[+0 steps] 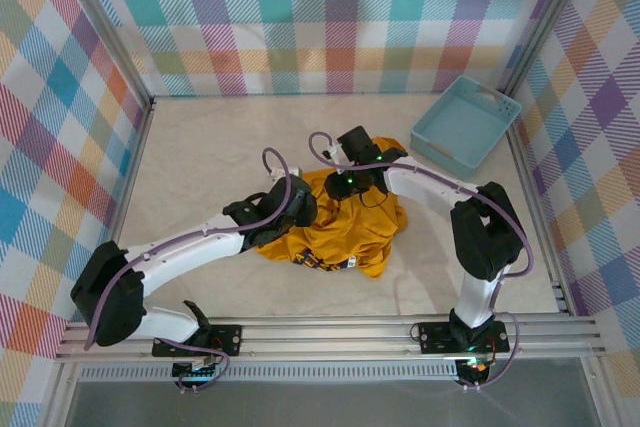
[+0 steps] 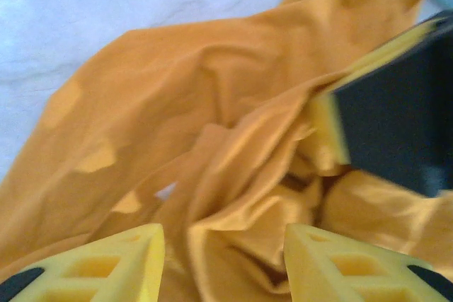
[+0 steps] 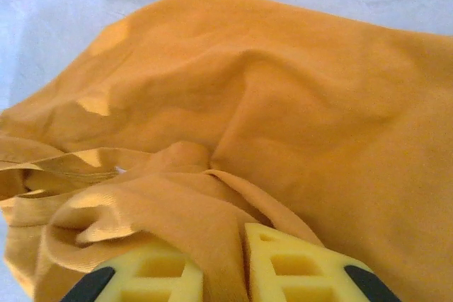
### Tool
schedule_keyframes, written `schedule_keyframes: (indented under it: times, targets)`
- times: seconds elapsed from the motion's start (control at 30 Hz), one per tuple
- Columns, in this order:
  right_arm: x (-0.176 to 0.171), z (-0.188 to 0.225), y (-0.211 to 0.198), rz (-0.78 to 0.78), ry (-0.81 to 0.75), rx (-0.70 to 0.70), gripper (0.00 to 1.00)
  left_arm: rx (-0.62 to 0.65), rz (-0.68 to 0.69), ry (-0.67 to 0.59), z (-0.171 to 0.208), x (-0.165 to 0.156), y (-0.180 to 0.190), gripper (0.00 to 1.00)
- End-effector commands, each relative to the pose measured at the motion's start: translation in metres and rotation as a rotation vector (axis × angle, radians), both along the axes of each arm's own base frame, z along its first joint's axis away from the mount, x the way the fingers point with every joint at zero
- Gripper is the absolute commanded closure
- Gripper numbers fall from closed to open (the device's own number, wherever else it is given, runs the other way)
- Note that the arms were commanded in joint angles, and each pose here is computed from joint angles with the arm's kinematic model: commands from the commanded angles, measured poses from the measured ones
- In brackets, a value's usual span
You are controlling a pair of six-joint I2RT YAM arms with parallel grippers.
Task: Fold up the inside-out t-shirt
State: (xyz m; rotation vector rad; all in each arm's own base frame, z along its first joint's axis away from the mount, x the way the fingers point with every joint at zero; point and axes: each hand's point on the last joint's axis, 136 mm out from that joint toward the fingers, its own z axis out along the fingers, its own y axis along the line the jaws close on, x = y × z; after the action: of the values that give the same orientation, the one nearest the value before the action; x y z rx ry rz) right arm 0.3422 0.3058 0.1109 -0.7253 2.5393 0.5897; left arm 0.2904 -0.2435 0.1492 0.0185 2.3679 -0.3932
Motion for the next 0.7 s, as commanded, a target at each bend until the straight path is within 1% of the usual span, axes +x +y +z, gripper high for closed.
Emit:
schedule_keyframes:
  times: [0.0,0.07,0.2,0.4,0.5,0.57,0.67]
  targets:
    - [0.005,0.021,0.018,0.015,-0.001,0.105,0.80,-0.106,-0.047,0.033,0.003,-0.004,-0.024,0.52]
    - [0.006,0.020,0.020,0.010,0.004,0.111,0.80,-0.124,-0.060,0.049,-0.003,-0.003,-0.033,0.53]
    - [0.006,0.019,0.023,0.011,0.016,0.130,0.81,-0.117,-0.071,0.088,-0.022,0.000,-0.044,0.55]
    - [0.006,0.020,0.028,0.008,0.032,0.162,0.81,-0.075,-0.081,0.130,-0.047,0.007,-0.056,0.57]
    - [0.005,0.020,0.028,0.008,0.036,0.165,0.81,-0.038,-0.046,0.127,-0.055,0.013,-0.052,0.57]
    - [0.005,0.018,0.027,0.004,0.034,0.162,0.81,-0.014,-0.025,0.125,-0.058,0.016,-0.049,0.62]
    - [0.006,0.015,0.023,-0.006,0.029,0.141,0.82,0.012,-0.008,0.122,-0.060,0.019,-0.046,0.75]
